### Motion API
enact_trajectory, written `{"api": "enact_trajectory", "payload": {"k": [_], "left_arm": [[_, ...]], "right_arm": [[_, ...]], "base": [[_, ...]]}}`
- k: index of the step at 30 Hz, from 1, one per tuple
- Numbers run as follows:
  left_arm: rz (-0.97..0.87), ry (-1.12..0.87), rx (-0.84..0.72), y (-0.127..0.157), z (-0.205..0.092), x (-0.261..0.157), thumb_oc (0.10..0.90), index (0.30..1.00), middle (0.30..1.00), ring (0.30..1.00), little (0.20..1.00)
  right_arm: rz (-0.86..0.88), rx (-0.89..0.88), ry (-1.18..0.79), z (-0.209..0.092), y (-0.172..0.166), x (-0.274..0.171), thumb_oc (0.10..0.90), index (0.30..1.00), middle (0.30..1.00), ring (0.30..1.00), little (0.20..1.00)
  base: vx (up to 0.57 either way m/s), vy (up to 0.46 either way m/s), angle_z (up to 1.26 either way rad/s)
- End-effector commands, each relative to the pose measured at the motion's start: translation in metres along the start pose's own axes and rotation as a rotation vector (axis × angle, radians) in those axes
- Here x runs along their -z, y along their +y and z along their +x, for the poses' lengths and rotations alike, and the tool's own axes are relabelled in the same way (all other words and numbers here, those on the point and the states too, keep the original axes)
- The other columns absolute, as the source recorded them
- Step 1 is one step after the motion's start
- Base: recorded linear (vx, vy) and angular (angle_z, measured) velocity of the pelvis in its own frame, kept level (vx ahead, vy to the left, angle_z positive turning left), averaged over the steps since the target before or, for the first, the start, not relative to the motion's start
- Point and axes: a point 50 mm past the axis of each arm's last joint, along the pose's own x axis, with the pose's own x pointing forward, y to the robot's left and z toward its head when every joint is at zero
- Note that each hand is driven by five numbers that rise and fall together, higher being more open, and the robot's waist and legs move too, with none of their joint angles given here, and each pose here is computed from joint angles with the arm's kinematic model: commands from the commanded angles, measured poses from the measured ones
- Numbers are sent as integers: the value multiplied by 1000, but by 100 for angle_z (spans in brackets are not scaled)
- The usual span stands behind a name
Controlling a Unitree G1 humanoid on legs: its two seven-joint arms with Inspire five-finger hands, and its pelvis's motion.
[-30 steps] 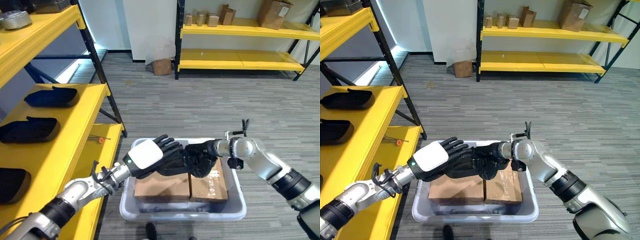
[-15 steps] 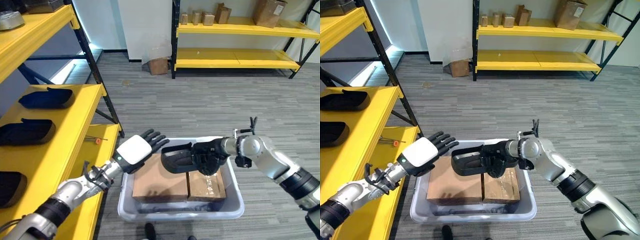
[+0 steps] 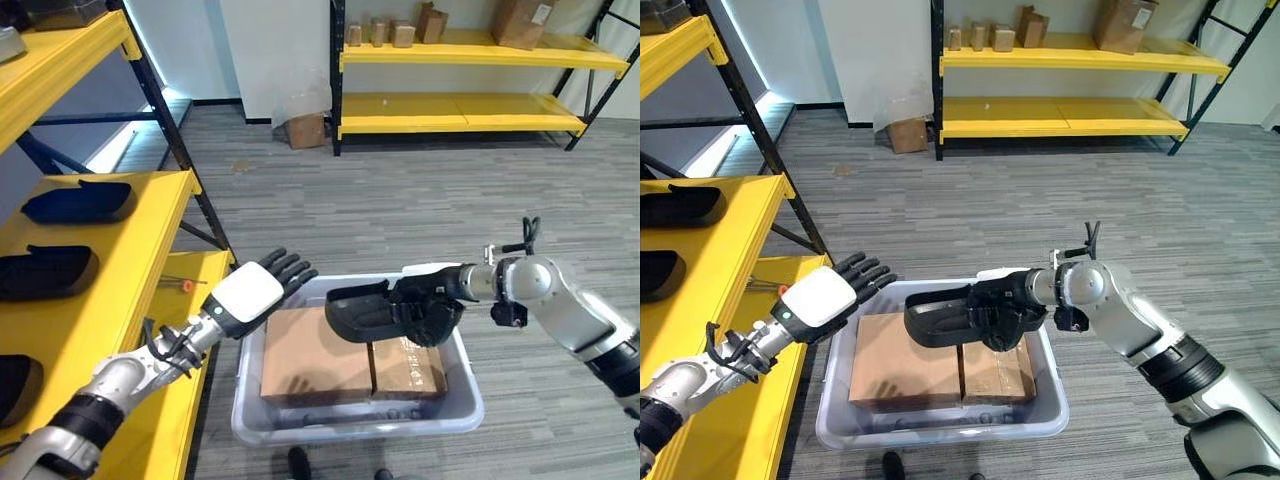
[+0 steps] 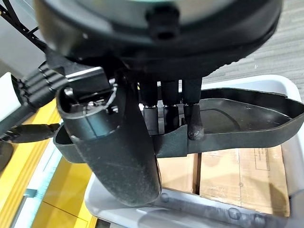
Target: Move parts from the plastic box to the shelf.
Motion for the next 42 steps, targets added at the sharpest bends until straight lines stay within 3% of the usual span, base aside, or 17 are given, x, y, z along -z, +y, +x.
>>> {"api": "enact_trajectory", "payload": {"k": [1, 27, 42], "left_arm": [[31, 18, -100, 22, 9, 16, 900, 1000, 1000, 1000, 1000], [-58, -150, -70, 18, 44, -21, 900, 1000, 1000, 1000, 1000], [-205, -206, -230, 38, 65, -40, 900, 1000, 1000, 1000, 1000]], "right_arm": [[-131, 146, -143, -19, -34, -35, 400, 300, 300, 300, 300], [-129, 179, -233, 18, -37, -49, 400, 300, 300, 300, 300], [-102, 207, -262, 35, -34, -54, 400, 300, 300, 300, 300]], "base": [[-2, 9, -5], [0, 1, 0], [0, 0, 0]]}}
